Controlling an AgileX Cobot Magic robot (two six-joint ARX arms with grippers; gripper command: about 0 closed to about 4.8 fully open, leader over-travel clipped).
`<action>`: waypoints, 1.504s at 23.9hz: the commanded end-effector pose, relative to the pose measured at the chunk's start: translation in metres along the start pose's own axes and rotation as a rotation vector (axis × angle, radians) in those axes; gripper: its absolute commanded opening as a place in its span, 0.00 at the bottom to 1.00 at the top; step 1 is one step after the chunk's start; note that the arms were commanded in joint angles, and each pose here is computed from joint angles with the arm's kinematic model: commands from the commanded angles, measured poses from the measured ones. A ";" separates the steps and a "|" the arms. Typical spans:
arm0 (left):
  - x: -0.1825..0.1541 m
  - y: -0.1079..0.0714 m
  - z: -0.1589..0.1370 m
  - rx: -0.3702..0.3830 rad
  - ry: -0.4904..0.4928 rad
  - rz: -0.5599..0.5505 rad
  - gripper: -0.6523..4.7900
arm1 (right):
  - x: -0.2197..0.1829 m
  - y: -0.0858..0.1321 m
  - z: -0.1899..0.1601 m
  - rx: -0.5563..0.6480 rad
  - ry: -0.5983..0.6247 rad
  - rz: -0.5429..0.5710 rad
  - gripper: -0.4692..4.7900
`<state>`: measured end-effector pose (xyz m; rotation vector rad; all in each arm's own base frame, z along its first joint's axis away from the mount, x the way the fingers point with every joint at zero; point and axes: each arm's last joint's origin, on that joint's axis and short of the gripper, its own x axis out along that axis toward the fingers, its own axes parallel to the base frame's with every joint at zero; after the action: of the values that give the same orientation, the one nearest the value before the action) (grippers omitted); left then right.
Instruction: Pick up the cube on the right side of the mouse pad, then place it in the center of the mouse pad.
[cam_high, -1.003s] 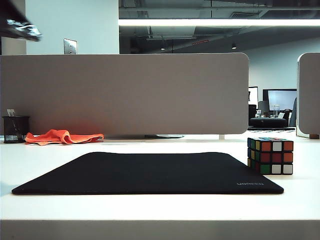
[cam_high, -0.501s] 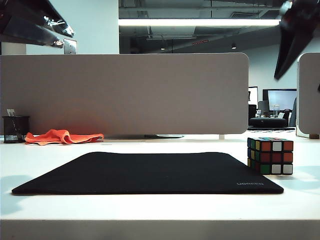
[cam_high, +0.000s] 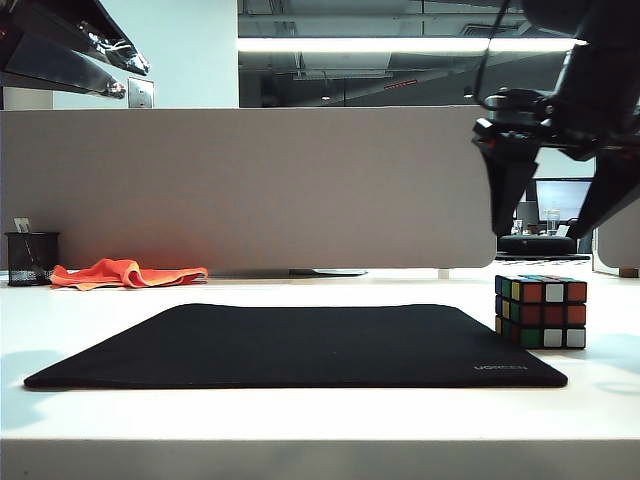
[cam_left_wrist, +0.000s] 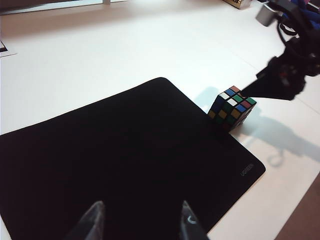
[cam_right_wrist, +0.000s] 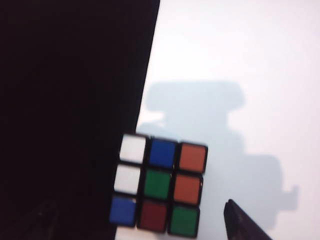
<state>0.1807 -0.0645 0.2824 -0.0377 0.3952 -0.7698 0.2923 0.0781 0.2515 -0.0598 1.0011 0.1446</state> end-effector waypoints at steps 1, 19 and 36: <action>-0.001 0.000 0.003 0.017 -0.015 -0.002 0.47 | 0.002 0.001 0.008 0.027 0.001 -0.023 1.00; -0.001 0.000 0.002 0.010 -0.003 -0.004 0.47 | 0.061 0.003 0.002 0.069 0.201 -0.056 1.00; -0.001 0.000 0.001 0.008 0.000 -0.002 0.47 | 0.048 0.003 0.011 0.053 0.225 -0.059 0.60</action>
<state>0.1804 -0.0644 0.2814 -0.0388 0.4071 -0.7693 0.3256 0.0865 0.2044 -0.0506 1.2469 0.0531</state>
